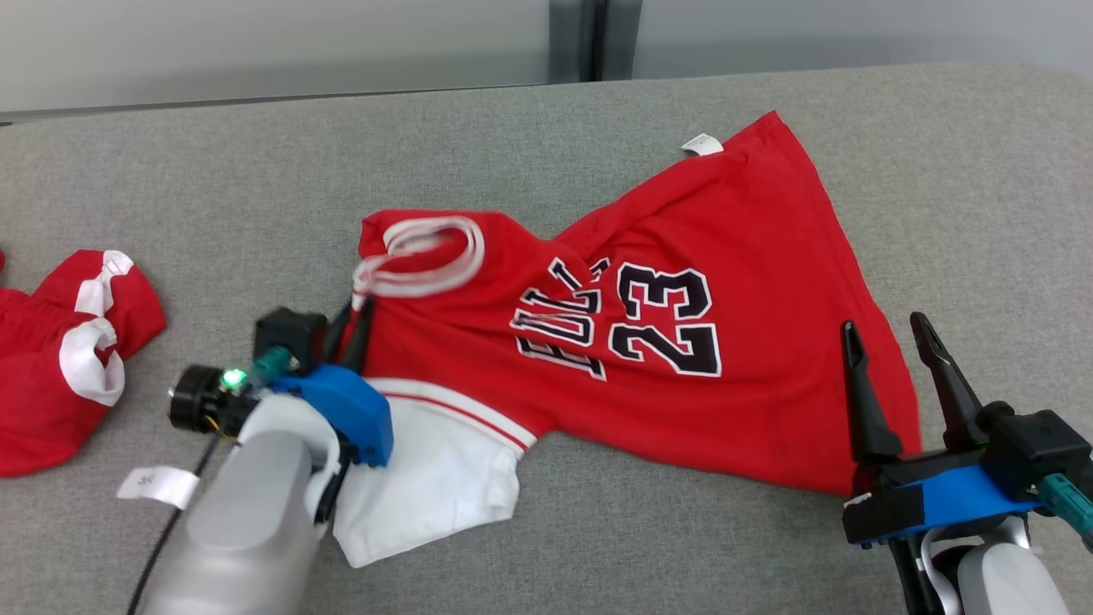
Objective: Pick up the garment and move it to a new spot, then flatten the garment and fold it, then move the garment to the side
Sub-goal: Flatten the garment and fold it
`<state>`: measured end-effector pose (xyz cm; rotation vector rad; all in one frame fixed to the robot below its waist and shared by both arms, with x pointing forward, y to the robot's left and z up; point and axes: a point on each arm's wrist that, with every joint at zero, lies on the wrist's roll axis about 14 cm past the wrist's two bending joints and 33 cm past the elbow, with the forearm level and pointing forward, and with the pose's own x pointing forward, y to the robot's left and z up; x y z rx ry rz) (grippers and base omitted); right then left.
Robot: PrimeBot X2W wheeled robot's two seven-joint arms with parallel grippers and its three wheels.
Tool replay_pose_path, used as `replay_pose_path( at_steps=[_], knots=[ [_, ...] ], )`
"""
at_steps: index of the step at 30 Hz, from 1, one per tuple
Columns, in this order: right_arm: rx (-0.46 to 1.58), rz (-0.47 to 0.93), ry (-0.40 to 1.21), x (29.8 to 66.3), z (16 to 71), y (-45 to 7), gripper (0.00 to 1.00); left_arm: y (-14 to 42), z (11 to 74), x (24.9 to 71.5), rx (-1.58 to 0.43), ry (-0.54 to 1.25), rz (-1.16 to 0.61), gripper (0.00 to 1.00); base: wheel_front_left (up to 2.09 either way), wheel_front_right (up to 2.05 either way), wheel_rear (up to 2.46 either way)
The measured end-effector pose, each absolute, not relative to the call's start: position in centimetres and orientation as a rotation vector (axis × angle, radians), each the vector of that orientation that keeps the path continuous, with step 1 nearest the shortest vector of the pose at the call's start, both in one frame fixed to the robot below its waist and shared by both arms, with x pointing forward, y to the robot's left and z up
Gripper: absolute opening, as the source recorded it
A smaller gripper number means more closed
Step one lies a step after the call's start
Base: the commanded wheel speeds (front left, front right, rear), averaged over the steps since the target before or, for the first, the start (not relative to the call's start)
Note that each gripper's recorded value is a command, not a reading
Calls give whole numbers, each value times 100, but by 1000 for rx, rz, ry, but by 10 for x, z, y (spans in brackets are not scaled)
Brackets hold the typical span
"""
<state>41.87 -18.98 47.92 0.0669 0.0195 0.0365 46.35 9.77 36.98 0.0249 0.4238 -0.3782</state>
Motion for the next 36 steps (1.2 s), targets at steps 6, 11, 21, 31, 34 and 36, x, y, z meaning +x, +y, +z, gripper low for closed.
replay_pose_path(
  at_steps=[6,11,21,31,34,36],
  knots=[
    [65,27,25,420,477,-193,100,104,391,490,21,357,-341,0,0,0,0],
    [64,20,22,421,477,-195,100,108,405,504,12,306,-316,49,0,0,0],
    [73,8,7,411,483,-199,100,113,427,482,-37,225,-281,100,0,0,0],
    [84,28,-50,404,504,-192,100,153,486,441,-101,12,-147,100,0,0,0],
    [84,30,-53,398,507,-191,100,164,499,423,-96,-35,-111,100,0,0,0],
    [84,30,-58,395,510,-191,100,171,503,412,-94,-52,-87,100,0,0,0]
  ],
)
